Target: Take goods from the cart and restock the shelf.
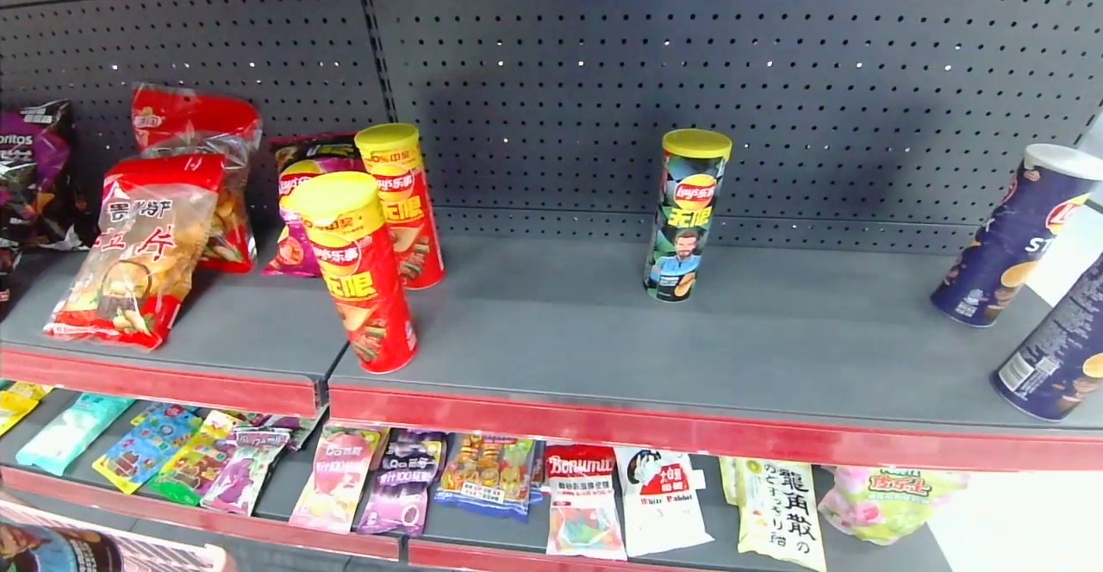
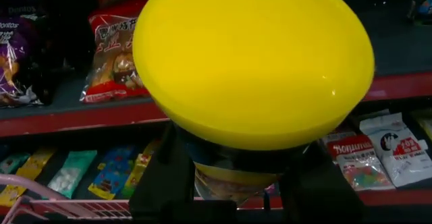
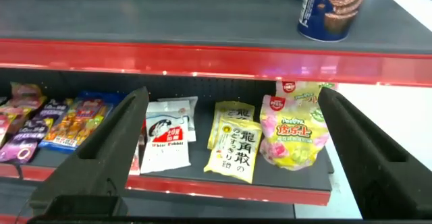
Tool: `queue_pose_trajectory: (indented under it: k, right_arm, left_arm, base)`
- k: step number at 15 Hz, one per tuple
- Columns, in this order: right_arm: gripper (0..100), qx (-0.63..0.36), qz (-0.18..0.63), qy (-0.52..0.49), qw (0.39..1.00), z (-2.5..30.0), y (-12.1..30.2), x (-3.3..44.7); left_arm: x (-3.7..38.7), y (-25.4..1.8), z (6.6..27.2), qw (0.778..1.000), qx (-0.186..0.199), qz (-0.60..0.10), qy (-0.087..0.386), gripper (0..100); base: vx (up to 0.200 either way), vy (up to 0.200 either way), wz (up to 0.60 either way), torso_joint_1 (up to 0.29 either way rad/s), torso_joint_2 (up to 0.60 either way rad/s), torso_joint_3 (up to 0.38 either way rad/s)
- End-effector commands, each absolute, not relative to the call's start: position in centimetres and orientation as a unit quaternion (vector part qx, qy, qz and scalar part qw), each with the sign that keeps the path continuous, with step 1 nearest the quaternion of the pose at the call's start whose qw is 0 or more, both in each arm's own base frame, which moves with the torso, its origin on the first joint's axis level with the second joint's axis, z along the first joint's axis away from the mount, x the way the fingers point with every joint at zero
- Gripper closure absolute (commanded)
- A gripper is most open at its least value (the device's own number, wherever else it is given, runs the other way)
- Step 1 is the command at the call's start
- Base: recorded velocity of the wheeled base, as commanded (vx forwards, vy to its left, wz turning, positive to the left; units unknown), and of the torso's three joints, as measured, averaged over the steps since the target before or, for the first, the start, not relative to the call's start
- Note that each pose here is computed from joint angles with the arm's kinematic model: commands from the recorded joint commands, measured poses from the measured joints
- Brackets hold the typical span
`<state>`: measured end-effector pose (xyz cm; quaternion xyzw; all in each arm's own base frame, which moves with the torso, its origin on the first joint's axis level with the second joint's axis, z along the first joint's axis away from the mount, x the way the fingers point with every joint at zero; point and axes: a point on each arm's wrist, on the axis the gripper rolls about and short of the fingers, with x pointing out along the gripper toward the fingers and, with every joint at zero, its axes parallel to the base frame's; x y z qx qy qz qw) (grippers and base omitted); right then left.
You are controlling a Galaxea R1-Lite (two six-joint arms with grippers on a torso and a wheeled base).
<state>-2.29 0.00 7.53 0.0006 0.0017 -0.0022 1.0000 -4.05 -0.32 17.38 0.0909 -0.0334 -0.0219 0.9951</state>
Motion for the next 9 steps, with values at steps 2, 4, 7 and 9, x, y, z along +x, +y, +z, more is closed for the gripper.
queue_pose_trajectory:
  k: [2, 4, 7, 9]
  right_arm:
    - [0, -0.001, -0.001, 0.002, 1.000, 7.5, 0.0, -2.3]
    - [0, -0.002, 0.000, -0.004, 1.000, 7.7, 0.0, -2.3]
    - [0, 0.019, 0.088, -0.045, 0.995, 21.9, 0.2, -0.7]
    - [0, 0.000, 0.192, -0.020, 0.981, 26.0, 1.0, 2.8]
  left_arm:
    - [-5.3, -0.4, 16.0, 0.995, 0.090, -0.031, -0.024, 100]
    - [-5.8, -0.4, 15.3, 0.995, 0.087, -0.033, -0.021, 100]
    - [-5.6, -0.4, 15.5, 0.997, 0.061, -0.035, -0.014, 100]
    - [-5.2, -0.4, 16.1, 0.998, 0.054, -0.039, -0.009, 100]
  base:
    - [0.000, 0.000, 0.00, 0.000, 0.00, 0.000]
    - [0.000, 0.000, 0.00, 0.000, 0.00, 0.000]
    - [0.000, 0.000, 0.00, 0.000, 0.00, 0.000]
    - [0.000, 0.000, 0.00, 0.000, 0.00, 0.000]
